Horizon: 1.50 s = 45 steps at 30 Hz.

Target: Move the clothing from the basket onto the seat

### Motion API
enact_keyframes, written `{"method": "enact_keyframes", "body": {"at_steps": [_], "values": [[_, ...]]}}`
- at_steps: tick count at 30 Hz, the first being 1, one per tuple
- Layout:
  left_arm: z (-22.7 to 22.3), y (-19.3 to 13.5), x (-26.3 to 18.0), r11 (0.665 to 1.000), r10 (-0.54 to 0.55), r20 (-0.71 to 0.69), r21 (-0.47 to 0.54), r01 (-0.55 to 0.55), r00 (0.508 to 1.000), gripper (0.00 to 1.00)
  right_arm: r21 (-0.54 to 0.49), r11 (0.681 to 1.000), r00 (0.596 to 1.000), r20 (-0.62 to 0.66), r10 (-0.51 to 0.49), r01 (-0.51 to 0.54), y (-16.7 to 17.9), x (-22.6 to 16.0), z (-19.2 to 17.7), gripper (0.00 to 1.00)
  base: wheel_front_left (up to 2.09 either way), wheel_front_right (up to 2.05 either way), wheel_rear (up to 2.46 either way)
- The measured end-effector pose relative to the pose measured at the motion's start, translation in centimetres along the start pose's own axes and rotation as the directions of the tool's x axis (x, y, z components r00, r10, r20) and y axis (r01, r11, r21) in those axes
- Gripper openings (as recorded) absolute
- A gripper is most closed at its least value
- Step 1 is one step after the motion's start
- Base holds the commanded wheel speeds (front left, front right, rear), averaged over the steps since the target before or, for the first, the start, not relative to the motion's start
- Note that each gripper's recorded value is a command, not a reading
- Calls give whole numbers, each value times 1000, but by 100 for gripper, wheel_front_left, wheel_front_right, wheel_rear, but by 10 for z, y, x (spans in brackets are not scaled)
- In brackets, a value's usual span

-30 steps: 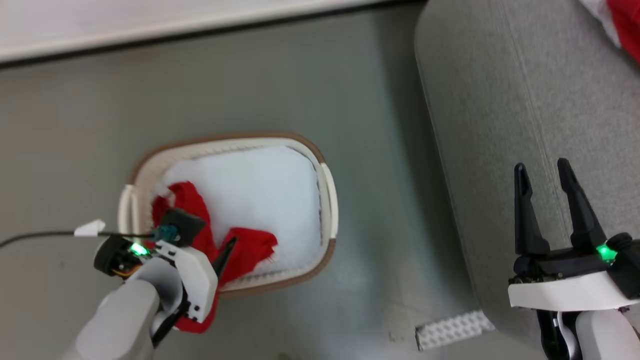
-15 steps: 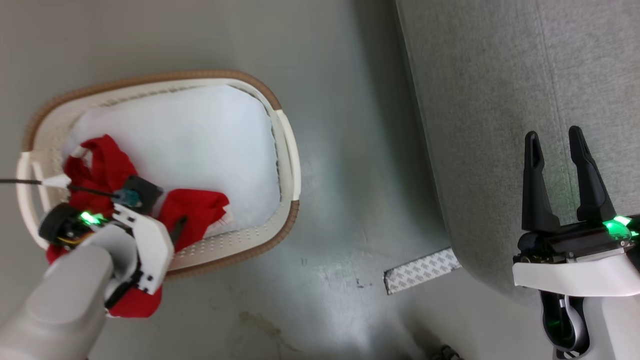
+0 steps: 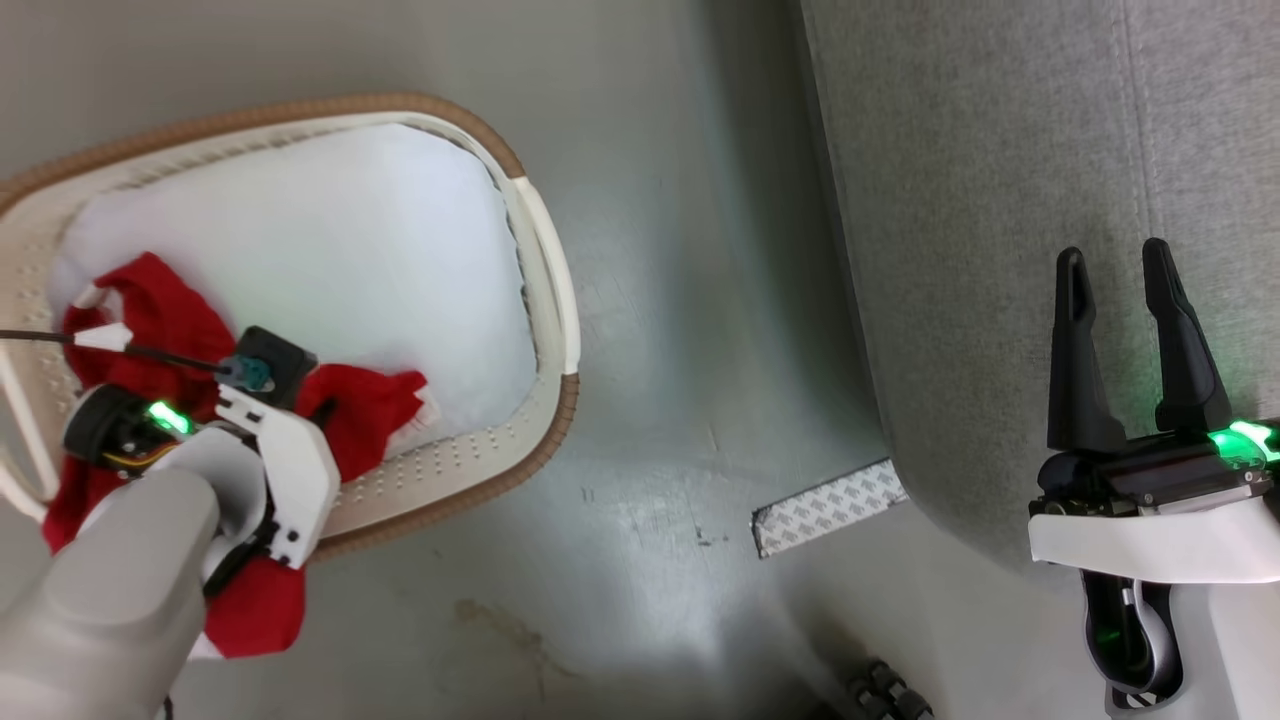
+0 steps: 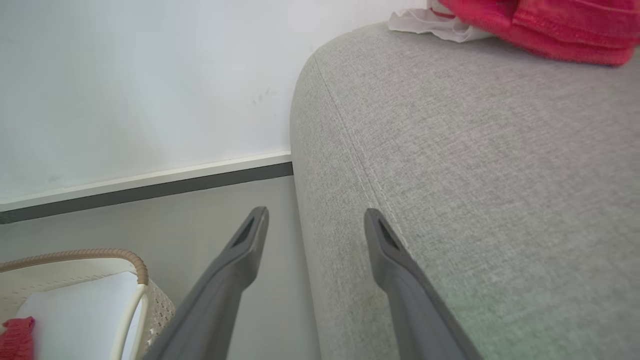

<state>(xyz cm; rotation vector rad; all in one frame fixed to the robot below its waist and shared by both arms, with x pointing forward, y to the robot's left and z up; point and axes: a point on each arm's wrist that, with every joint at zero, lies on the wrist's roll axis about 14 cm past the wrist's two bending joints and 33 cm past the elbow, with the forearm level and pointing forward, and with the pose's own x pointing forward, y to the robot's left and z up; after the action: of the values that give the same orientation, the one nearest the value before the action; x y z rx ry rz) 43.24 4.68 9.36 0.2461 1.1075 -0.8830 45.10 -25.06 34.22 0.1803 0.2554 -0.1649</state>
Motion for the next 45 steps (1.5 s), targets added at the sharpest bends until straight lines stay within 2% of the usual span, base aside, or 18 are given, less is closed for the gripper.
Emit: {"method": "enact_keyframes", "body": {"at_steps": [9, 16, 22, 27, 33, 40, 45], "values": [[58, 0, -51, 993, 88, 238, -101, -65, 967, 0, -7, 1000, 996, 93, 14, -13, 5, -8, 40, 100, 0, 0, 0], [113, -14, -120, 980, 178, 452, -157, -118, 874, 0, -8, 1000, 985, 169, 24, -23, 11, -36, 75, 100, 0, 0, 0], [152, -32, -194, 968, 246, 610, -187, -164, 754, 0, 3, 999, 972, 229, 45, -47, 19, -69, 99, 100, 0, 0, 0], [182, -50, -263, 956, 290, 743, -196, -218, 604, 0, 4, 997, 956, 287, 69, -73, 26, -95, 118, 100, 0, 0, 0], [188, -78, -333, 937, 329, 833, -228, -265, 446, 0, -10, 994, 937, 335, 102, -105, 34, -126, 131, 100, 0, 0, 0], [176, -107, -390, 915, 357, 881, -263, -306, 311, 0, -58, 989, 914, 378, 148, -137, 44, -157, 139, 100, 0, 0, 0], [165, -115, -415, 899, 385, 888, -299, -321, 251, 0, -71, 985, 901, 398, 174, -159, 51, -168, 142, 100, 0, 0, 0]]}}
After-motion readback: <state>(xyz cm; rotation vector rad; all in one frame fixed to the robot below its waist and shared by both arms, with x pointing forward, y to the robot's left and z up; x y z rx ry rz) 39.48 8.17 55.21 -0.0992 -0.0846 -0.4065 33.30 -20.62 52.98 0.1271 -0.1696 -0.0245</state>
